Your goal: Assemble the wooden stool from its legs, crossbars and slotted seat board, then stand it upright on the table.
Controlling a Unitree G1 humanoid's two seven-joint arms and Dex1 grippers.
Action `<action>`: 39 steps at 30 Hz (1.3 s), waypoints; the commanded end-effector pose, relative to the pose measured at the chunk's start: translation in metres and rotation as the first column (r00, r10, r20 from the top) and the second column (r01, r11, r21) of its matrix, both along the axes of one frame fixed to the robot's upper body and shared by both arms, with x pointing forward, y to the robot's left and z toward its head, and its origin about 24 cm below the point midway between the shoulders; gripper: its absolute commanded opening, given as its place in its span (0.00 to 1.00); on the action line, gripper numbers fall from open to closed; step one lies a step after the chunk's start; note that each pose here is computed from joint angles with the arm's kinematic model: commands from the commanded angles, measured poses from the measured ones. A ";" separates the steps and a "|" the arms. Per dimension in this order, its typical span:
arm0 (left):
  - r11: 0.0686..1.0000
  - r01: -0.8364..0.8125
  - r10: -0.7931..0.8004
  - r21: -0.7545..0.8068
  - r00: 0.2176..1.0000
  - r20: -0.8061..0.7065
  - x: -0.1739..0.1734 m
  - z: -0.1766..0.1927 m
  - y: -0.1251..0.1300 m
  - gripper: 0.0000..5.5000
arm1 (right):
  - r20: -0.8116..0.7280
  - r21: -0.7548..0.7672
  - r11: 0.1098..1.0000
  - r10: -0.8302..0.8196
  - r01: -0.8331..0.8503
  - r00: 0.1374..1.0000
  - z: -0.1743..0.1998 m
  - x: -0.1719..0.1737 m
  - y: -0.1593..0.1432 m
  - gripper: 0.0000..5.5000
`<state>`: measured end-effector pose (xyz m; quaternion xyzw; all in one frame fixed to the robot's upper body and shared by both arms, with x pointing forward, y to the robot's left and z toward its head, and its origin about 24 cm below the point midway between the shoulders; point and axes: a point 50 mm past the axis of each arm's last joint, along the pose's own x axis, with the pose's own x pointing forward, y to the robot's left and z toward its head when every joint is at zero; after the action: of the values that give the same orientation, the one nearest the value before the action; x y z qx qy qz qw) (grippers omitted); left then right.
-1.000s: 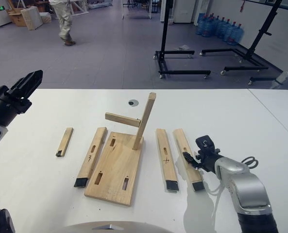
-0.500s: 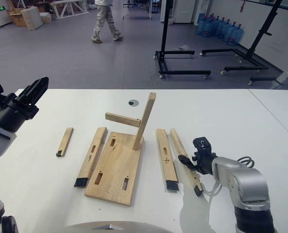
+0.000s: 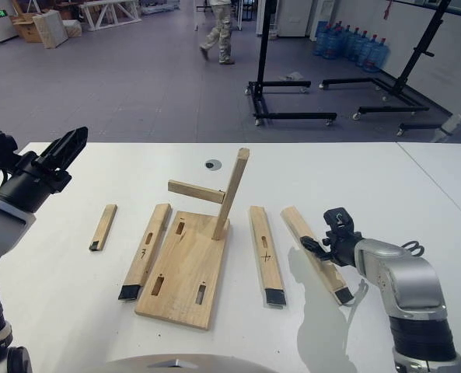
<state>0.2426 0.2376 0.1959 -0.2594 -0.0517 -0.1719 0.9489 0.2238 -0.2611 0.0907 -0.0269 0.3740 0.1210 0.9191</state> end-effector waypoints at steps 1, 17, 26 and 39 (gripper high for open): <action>1.000 -0.008 0.008 0.003 1.000 -0.009 -0.003 -0.002 -0.001 0.55 | -0.020 -0.014 0.997 0.079 -0.080 0.997 0.005 -0.008 0.009 0.72; 1.000 -0.002 0.002 0.008 1.000 -0.021 -0.004 -0.006 -0.004 0.55 | -0.135 -0.092 0.993 0.065 -0.078 0.989 -0.037 -0.032 0.000 0.72; 1.000 -0.006 0.006 0.008 1.000 -0.016 -0.003 -0.006 -0.002 0.55 | -0.180 -0.125 0.985 0.097 -0.120 0.979 -0.041 -0.039 -0.012 0.47; 1.000 0.010 -0.010 0.015 1.000 0.011 0.005 0.003 -0.001 0.55 | 0.151 -0.012 0.995 0.104 -0.103 0.983 0.012 0.012 -0.006 0.37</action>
<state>0.2437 0.2374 0.1909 -0.2610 -0.0457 -0.1678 0.9495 0.2079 -0.2665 0.0692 -0.0701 0.3975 0.1753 0.8980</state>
